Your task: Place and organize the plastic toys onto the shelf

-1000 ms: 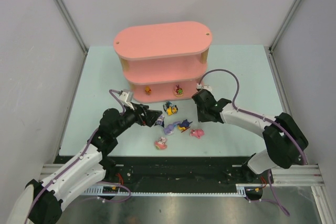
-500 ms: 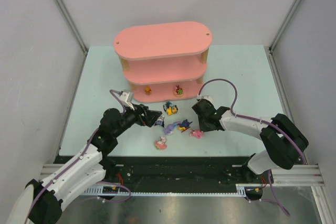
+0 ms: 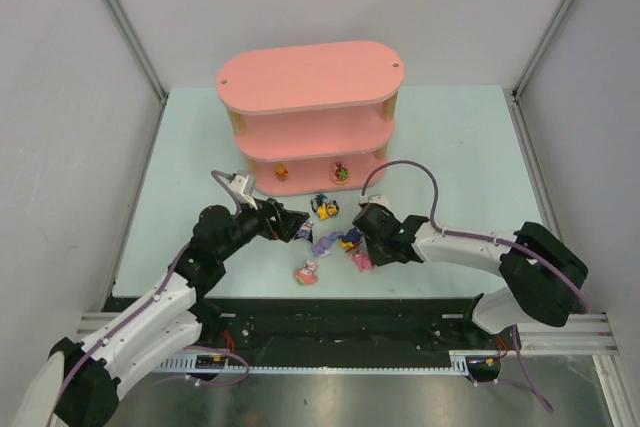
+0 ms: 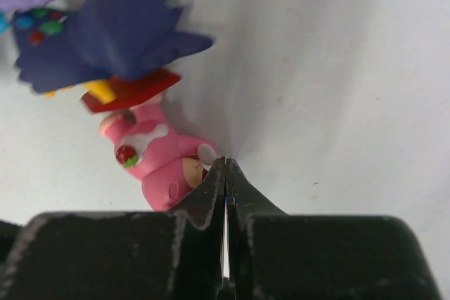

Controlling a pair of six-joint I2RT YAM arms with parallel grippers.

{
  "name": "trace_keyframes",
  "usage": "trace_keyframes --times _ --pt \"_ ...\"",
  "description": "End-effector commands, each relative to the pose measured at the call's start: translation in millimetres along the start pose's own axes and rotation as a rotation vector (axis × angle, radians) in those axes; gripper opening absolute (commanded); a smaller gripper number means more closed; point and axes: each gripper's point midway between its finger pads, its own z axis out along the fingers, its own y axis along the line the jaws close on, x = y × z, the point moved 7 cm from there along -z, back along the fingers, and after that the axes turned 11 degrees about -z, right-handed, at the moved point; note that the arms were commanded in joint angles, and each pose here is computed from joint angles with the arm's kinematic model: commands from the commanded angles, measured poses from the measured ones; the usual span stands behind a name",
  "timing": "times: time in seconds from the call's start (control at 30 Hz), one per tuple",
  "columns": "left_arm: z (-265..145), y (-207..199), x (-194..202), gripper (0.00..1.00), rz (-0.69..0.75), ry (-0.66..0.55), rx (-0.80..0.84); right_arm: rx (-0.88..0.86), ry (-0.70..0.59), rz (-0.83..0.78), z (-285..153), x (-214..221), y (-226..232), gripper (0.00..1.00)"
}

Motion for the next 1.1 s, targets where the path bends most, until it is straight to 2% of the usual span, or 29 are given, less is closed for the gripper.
trace_keyframes --times 0.0,0.17,0.3,0.47,0.53,0.67,0.77,1.07 --pt "1 -6 -7 1.0 0.014 -0.033 0.032 -0.051 -0.023 0.001 -10 4 19 0.0" --pt "0 -6 -7 1.0 0.01 -0.032 0.033 -0.111 -0.022 -0.04 -13 14 46 0.0" --pt "-1 -5 -6 1.0 0.009 -0.033 0.03 -0.09 -0.033 -0.034 -17 16 46 0.0" --pt "-1 -6 -7 1.0 0.01 -0.033 0.032 -0.021 -0.144 -0.023 -35 6 35 0.02" --pt "-1 -7 -8 1.0 0.01 -0.032 0.035 -0.021 -0.206 -0.029 -46 1 37 0.06" --pt "-1 -9 -10 1.0 0.018 -0.032 0.037 -0.064 -0.275 -0.046 -59 -4 45 0.39" --pt "-1 -10 -11 1.0 0.02 -0.032 0.037 -0.104 -0.295 -0.065 -62 -6 53 0.48" --pt "-2 -9 -11 1.0 0.021 -0.031 0.036 -0.086 -0.265 0.004 -49 -3 61 0.53"
